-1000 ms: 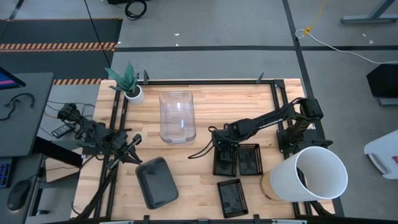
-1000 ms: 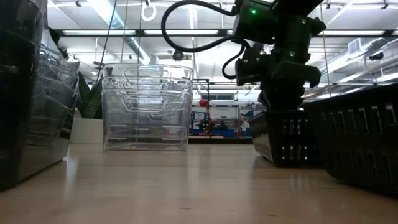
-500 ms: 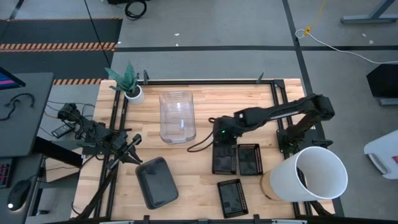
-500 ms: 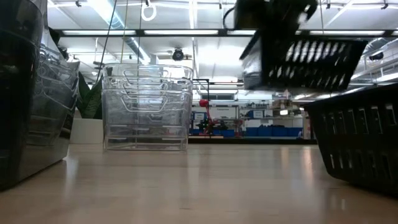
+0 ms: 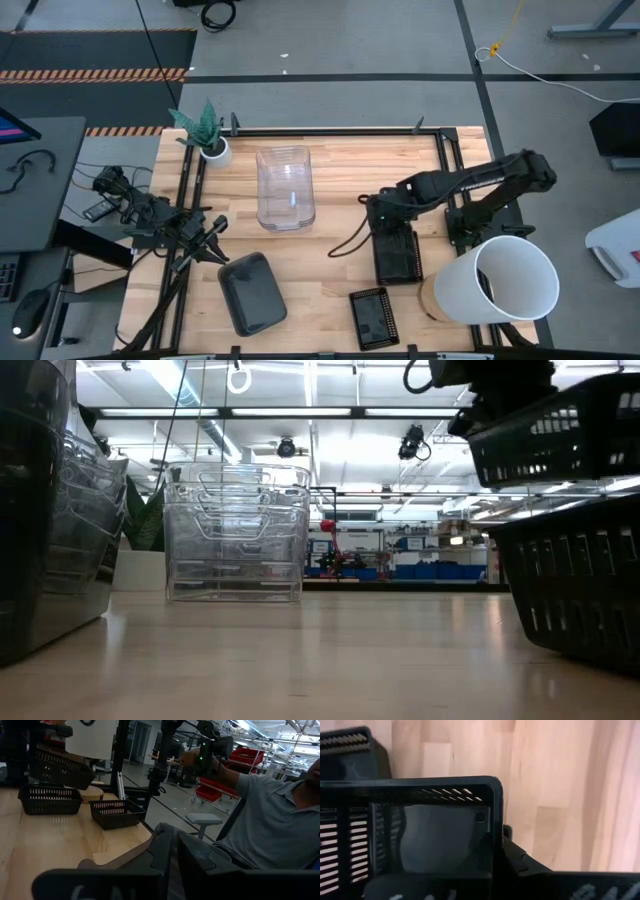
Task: Stack baskets by color
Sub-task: Stack the left black bin on the top right black bin, then stack the bottom black bin on the top black bin
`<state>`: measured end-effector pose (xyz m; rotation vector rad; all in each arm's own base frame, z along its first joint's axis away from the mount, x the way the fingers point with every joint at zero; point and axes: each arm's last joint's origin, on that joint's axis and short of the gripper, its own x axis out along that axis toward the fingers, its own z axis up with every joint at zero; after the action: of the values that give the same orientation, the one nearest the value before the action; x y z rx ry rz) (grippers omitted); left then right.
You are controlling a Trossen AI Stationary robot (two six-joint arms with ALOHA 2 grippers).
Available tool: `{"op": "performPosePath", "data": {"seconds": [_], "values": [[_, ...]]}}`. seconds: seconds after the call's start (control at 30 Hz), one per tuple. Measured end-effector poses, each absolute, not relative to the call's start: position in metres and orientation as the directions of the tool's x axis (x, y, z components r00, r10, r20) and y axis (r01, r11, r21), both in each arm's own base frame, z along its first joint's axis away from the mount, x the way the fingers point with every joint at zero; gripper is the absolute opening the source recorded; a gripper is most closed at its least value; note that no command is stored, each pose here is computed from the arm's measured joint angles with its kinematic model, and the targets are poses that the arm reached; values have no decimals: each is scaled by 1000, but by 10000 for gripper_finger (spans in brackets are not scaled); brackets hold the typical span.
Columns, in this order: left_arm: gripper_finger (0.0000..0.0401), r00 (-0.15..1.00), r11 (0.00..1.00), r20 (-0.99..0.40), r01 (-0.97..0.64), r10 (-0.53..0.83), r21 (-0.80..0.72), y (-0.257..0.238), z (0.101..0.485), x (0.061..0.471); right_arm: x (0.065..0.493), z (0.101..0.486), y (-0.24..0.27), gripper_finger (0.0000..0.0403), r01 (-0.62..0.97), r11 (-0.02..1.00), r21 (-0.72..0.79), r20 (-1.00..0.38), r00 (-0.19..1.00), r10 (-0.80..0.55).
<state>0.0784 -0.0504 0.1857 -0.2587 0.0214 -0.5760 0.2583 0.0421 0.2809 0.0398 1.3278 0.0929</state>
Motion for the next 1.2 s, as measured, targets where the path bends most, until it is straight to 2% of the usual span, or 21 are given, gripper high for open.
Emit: {"op": "performPosePath", "data": {"seconds": [0.27,0.43,0.67,1.0,1.2], "values": [[30,839,807,52,536,-541,-248,-50,186,78,246,251,41,5,-37,997,70,-989,127,74],[28,839,808,49,535,-541,-248,-50,185,79,247,232,36,13,-32,997,69,-985,155,73],[36,839,807,51,536,-541,-248,-50,185,78,240,208,31,37,34,997,66,-990,123,61],[25,839,807,51,535,-541,-248,-50,185,79,244,206,26,122,107,992,72,-986,159,54],[32,839,807,51,536,-541,-248,-50,185,78,248,203,23,169,131,988,-77,-977,187,-101]]}}
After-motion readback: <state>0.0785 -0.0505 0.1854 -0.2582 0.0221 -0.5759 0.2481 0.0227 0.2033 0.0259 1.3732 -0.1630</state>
